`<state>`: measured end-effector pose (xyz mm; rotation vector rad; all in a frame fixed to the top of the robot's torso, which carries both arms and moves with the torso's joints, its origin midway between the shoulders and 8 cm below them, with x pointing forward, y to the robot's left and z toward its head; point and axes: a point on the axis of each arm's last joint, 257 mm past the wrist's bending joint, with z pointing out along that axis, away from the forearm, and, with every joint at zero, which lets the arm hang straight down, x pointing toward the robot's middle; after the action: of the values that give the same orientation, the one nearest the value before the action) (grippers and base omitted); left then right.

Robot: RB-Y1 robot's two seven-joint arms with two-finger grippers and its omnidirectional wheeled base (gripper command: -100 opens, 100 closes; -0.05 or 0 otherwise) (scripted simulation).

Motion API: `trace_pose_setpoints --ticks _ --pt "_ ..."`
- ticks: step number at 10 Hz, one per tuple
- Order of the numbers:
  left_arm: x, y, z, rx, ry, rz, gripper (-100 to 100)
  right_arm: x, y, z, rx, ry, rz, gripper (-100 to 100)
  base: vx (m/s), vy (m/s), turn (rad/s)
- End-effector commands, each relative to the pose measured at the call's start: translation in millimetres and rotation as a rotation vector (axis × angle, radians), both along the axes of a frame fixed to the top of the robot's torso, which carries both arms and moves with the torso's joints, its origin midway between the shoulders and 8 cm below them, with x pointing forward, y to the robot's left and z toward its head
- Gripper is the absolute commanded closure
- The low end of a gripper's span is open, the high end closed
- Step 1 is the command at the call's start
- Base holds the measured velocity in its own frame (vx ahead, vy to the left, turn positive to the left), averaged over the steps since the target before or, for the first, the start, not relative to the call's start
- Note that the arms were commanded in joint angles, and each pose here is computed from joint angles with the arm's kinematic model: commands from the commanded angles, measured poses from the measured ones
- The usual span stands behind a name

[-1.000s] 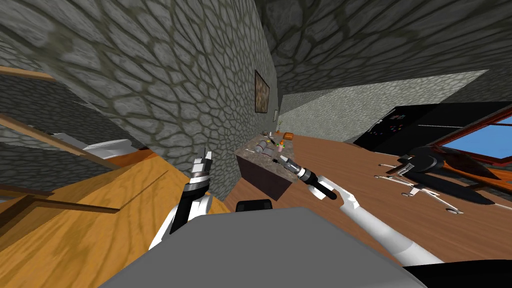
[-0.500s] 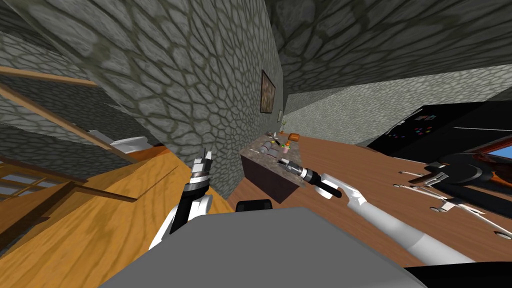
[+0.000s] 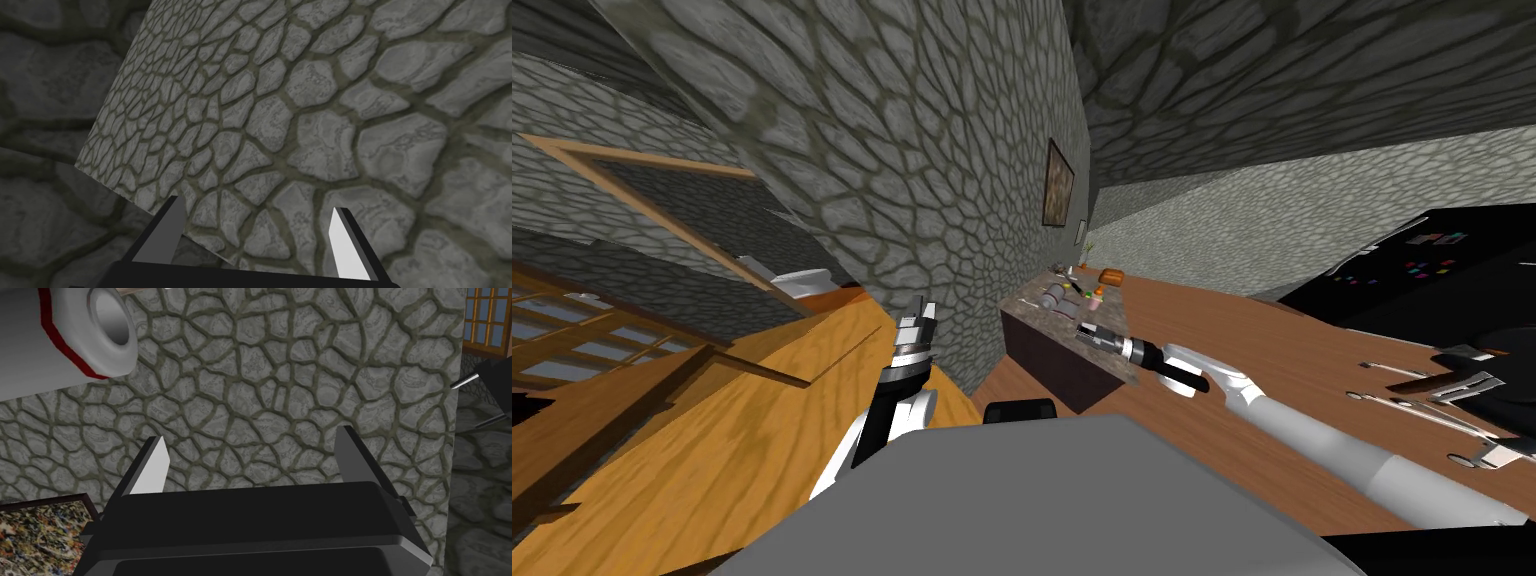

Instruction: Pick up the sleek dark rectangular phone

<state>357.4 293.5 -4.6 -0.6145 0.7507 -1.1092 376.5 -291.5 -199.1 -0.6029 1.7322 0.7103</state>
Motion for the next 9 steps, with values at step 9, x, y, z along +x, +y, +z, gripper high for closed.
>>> trace_pose_setpoints --ticks 9 --pt "0.0 0.0 0.0 0.0 0.0 0.0 0 -34.4 -110.4 -62.9 -0.371 0.189 0.001 -100 0.044 0.034 0.126"
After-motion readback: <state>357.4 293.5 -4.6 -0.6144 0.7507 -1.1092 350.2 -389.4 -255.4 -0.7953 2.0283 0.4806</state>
